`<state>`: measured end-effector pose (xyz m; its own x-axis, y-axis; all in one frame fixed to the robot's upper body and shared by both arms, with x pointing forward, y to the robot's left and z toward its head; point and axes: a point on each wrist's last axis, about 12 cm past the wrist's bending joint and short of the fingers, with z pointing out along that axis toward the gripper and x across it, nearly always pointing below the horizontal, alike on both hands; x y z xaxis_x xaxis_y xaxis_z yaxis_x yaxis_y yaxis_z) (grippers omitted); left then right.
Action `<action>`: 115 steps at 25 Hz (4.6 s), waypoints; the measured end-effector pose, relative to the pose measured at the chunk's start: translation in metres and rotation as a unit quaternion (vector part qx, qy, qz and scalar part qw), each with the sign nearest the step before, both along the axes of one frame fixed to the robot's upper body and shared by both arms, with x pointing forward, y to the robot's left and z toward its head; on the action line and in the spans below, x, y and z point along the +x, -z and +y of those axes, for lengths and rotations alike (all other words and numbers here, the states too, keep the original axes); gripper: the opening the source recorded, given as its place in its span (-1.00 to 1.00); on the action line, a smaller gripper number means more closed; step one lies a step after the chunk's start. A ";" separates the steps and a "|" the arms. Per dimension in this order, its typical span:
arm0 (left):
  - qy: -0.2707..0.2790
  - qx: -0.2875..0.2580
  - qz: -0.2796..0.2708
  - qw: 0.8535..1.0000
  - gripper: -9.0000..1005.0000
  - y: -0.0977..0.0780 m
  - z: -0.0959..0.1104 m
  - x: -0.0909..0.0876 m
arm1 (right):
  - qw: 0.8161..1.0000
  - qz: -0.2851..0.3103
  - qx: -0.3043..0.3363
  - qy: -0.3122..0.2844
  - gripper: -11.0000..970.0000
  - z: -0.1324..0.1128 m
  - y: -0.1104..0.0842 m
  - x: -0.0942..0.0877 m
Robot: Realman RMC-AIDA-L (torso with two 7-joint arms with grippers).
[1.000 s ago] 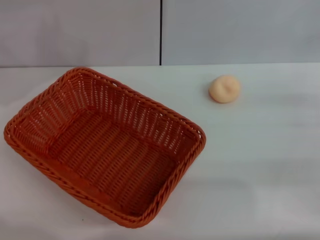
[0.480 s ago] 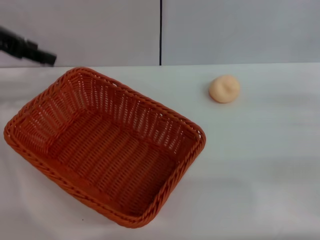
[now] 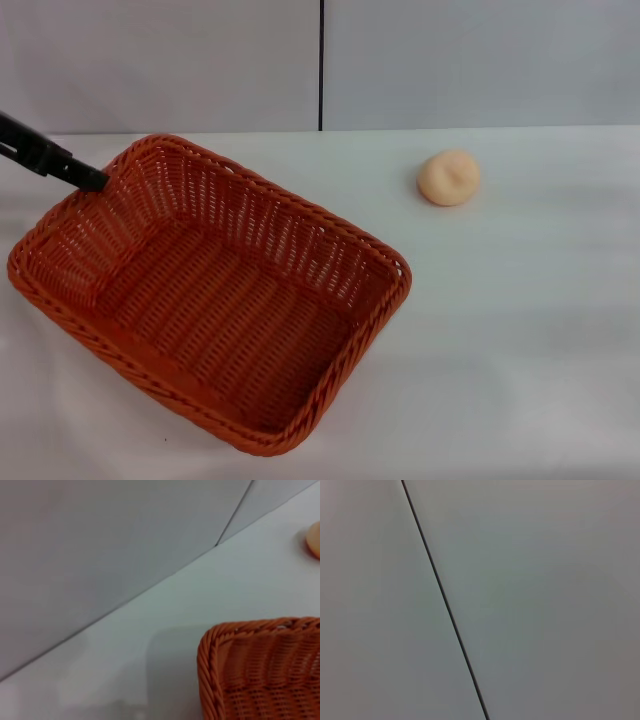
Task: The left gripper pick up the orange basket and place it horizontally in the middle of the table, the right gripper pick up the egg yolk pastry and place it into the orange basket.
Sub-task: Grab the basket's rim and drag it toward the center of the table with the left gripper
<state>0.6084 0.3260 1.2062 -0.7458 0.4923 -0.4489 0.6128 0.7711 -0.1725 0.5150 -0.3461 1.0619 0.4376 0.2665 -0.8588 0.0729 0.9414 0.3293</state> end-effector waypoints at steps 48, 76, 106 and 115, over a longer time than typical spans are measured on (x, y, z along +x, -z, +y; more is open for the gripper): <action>-0.087 0.011 0.045 0.995 -0.65 0.013 -0.014 0.003 | 1.000 0.013 0.010 0.005 0.38 -0.005 0.001 0.004; -0.237 -0.093 0.134 0.958 -0.57 0.020 0.003 -0.048 | 0.999 0.036 -0.007 0.021 0.38 -0.023 -0.003 0.014; -0.230 -0.167 0.174 0.943 -0.10 0.041 0.001 -0.079 | 0.999 0.048 -0.009 0.015 0.38 -0.022 -0.010 0.033; -0.257 -0.136 0.129 0.948 0.52 0.029 0.029 -0.074 | 0.999 0.036 -0.001 -0.026 0.38 -0.020 -0.016 0.036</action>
